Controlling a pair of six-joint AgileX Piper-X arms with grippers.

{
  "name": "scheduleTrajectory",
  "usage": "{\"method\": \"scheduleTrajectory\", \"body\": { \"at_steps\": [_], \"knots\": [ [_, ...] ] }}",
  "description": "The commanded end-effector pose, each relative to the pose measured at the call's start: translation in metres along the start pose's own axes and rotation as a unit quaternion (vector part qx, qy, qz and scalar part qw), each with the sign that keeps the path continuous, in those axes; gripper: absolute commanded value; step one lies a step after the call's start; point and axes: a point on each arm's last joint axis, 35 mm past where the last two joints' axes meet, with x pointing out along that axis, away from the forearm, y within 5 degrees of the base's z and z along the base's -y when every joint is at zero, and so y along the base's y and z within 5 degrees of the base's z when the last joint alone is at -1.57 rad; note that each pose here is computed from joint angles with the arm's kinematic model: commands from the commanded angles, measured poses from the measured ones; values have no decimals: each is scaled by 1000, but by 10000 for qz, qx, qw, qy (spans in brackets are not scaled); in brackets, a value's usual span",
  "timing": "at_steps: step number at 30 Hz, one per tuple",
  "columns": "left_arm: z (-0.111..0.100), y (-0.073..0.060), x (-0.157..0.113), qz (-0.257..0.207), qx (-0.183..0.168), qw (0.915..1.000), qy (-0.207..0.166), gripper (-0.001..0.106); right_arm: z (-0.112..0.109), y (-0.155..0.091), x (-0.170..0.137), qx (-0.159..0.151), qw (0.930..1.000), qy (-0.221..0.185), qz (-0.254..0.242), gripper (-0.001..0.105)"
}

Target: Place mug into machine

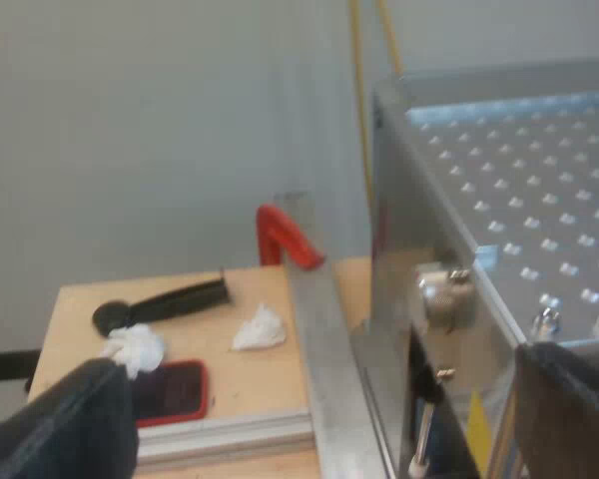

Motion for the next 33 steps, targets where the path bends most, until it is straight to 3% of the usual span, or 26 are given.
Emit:
{"method": "scheduleTrajectory", "body": {
  "at_steps": [1, 6, 11, 25, 27, 33],
  "knots": [
    [0, 0, -6, 2, -11, 10000, -29, 80, -13, -28, -4, 423, 9976, 320, -438, 105],
    [-4, 0, -12, 27, -22, 10000, 48, 80, -32, -43, -15, 588, 9939, 514, -781, 105],
    [-16, 1, -26, 80, -3, 9999, -116, 80, -43, -34, -33, 532, 9942, 338, -867, 105],
    [-98, 8, -84, -59, 81, 9967, -809, 80, -96, 6, -95, 272, 9919, -472, -1148, 105],
    [-112, 9, -91, -42, 69, 9974, -715, 80, -106, 12, -103, 265, 9916, -509, -1160, 105],
    [-131, 13, -88, 97, -27, 9999, 117, 80, -129, 24, -112, 276, 9910, -568, -1178, 105]
  ]
}}
